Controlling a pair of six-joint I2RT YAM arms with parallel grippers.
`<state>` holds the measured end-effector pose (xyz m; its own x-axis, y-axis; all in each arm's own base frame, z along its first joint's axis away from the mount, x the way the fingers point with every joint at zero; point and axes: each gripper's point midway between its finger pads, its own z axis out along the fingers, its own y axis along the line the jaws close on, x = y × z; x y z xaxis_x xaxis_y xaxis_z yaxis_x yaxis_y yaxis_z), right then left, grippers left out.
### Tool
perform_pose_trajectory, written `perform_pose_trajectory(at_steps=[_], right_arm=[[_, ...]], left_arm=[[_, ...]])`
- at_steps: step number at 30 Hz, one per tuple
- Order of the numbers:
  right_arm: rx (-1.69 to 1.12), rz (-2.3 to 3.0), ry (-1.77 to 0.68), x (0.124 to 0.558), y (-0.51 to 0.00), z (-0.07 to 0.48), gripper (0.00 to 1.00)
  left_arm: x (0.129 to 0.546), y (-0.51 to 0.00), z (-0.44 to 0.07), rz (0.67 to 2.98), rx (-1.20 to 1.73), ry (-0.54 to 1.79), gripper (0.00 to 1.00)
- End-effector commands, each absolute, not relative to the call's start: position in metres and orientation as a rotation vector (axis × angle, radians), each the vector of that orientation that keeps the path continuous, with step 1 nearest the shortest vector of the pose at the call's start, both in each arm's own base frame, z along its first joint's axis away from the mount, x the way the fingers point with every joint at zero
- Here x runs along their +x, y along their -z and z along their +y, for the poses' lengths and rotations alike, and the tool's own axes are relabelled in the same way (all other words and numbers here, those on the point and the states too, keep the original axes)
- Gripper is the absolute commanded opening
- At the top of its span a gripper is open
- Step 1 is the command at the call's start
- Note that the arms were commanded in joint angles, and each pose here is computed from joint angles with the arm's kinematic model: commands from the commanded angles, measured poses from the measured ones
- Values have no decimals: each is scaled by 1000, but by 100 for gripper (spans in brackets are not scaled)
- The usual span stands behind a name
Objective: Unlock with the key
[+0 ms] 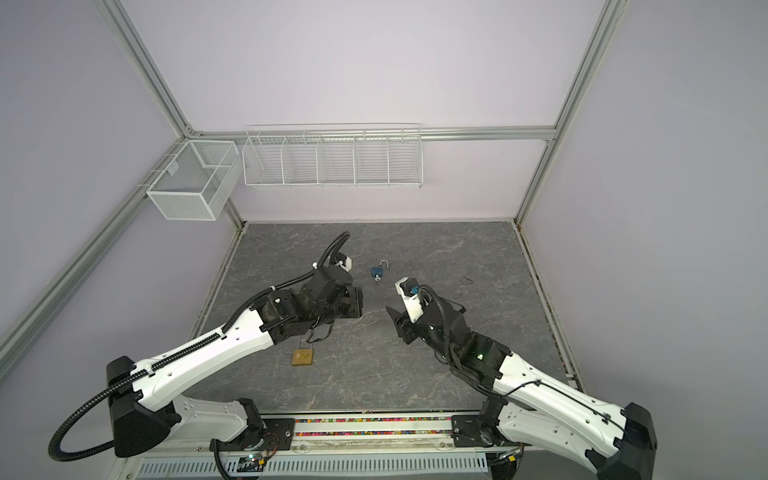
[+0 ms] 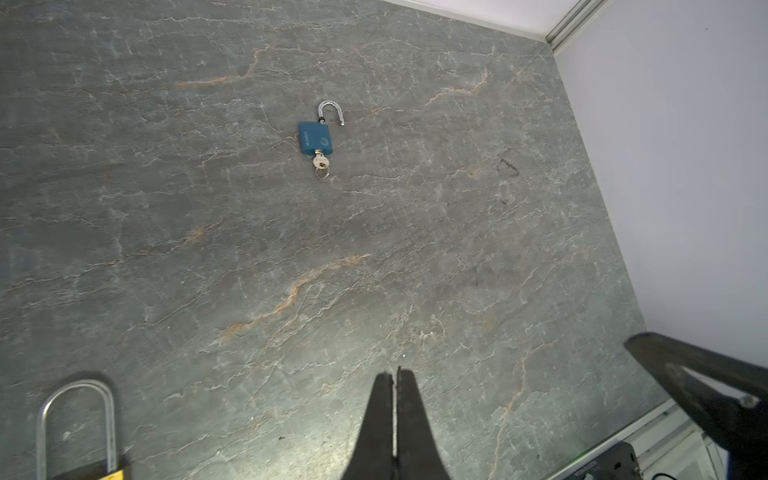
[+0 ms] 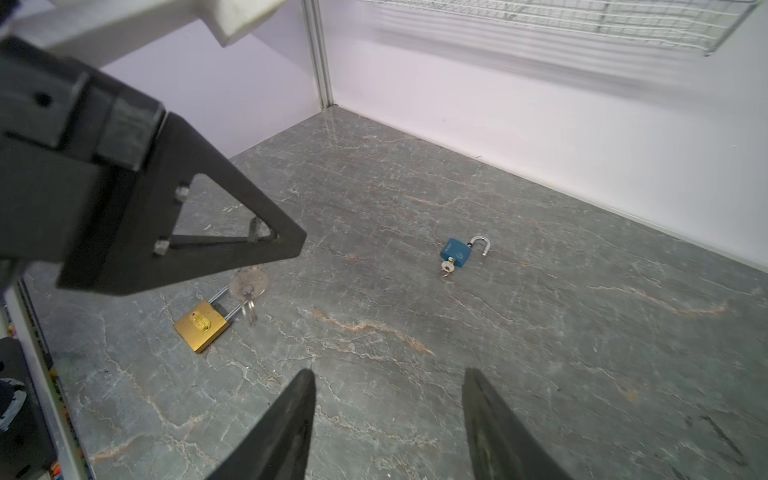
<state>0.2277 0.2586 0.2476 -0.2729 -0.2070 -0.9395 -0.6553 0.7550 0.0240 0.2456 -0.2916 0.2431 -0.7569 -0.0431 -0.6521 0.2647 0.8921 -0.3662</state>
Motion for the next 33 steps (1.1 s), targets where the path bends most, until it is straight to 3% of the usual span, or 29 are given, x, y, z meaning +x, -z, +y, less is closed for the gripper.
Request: perform_pose_trajectory(at_steps=[1, 10, 19, 29, 33], right_arm=[[-710, 1758, -591, 222, -265, 283, 55], [-780, 1700, -656, 207, -270, 319, 53], [-810, 1726, -567, 211, -261, 339, 53], [-737, 1773, -388, 231, -262, 332, 42], [-757, 1771, -354, 233, -264, 333, 32]], left_arm=[[242, -250, -280, 2335, 155, 564, 0], [236, -249, -284, 2282, 10, 758, 0], [233, -264, -289, 2232, -84, 914, 0], [227, -267, -292, 2212, -124, 1017, 0], [227, -271, -289, 2203, -129, 1013, 0]])
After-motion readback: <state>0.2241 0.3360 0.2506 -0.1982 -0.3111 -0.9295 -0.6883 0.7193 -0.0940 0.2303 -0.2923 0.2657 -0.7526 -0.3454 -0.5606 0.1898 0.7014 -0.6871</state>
